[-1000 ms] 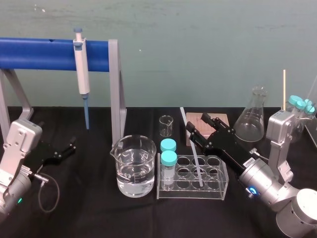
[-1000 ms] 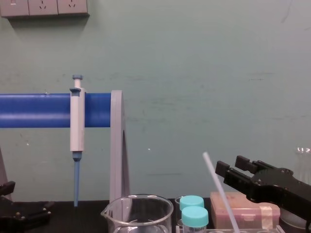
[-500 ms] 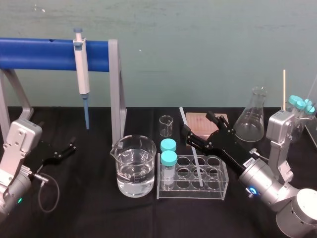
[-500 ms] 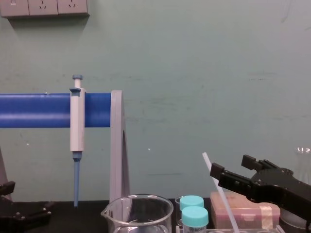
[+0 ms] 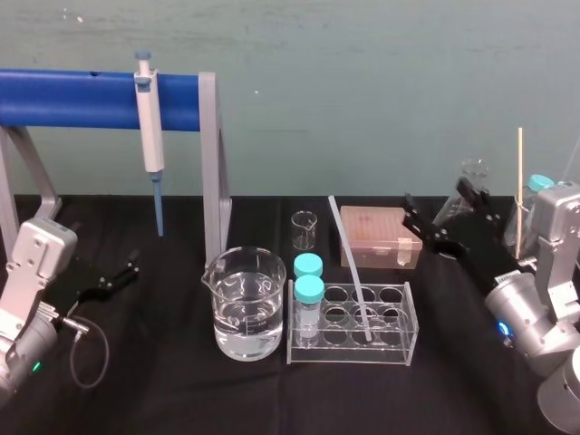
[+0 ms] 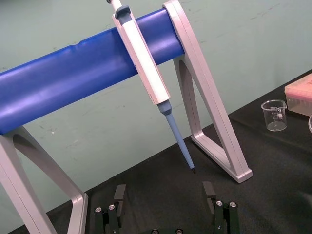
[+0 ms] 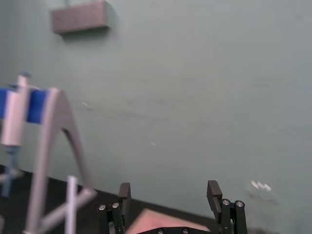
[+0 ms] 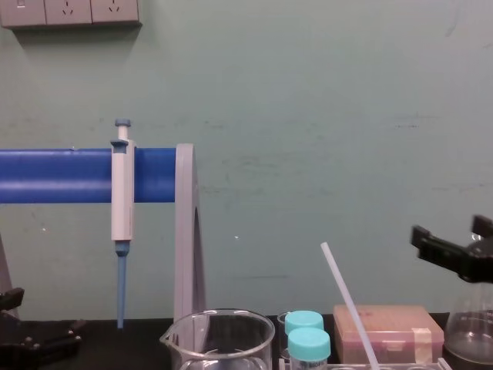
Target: Pick up the stirring rod with one hand, then place it down.
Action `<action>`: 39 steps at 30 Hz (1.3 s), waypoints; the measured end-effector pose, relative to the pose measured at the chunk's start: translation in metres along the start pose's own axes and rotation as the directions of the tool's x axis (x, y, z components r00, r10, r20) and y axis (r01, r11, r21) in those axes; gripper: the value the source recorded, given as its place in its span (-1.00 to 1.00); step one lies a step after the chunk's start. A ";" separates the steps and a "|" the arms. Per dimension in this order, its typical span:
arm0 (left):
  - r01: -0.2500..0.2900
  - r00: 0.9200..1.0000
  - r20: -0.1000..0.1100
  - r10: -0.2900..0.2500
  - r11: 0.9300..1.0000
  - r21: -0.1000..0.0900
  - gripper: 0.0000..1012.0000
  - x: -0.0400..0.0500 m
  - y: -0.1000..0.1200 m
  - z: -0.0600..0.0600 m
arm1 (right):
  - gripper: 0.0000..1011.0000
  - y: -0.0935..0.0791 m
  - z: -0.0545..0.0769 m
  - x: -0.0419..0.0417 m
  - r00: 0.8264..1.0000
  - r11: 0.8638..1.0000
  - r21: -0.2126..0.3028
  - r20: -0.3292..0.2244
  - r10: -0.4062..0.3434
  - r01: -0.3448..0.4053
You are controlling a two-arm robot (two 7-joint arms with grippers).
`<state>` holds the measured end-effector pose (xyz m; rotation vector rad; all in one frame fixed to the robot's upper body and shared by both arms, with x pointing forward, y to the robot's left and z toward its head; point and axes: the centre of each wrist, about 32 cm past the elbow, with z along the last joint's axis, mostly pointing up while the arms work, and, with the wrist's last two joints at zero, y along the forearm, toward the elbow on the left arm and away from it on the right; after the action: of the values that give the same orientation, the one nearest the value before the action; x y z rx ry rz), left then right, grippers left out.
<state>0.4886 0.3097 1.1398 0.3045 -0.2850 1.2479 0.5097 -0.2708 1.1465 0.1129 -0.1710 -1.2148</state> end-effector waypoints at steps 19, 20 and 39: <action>0.000 1.000 0.000 0.000 1.000 0.000 0.98 0.0000 0.000 0.000 | 0.98 -0.009 -0.014 0.0047 0.998 0.992 -0.113 0.024 -0.059 0.062; 0.000 1.000 0.000 0.000 1.000 0.000 0.98 0.0000 0.000 0.000 | 0.98 -0.009 -0.014 0.0047 0.998 0.992 -0.113 0.024 -0.059 0.062; 0.000 1.000 0.000 0.000 1.000 0.000 0.98 0.0000 0.000 0.000 | 0.98 -0.009 -0.013 0.0047 0.998 0.992 -0.107 0.026 -0.059 0.062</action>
<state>0.4886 0.3097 1.1398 0.3044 -0.2850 1.2480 0.5055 -0.2783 1.1322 0.0104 -0.1222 -1.2837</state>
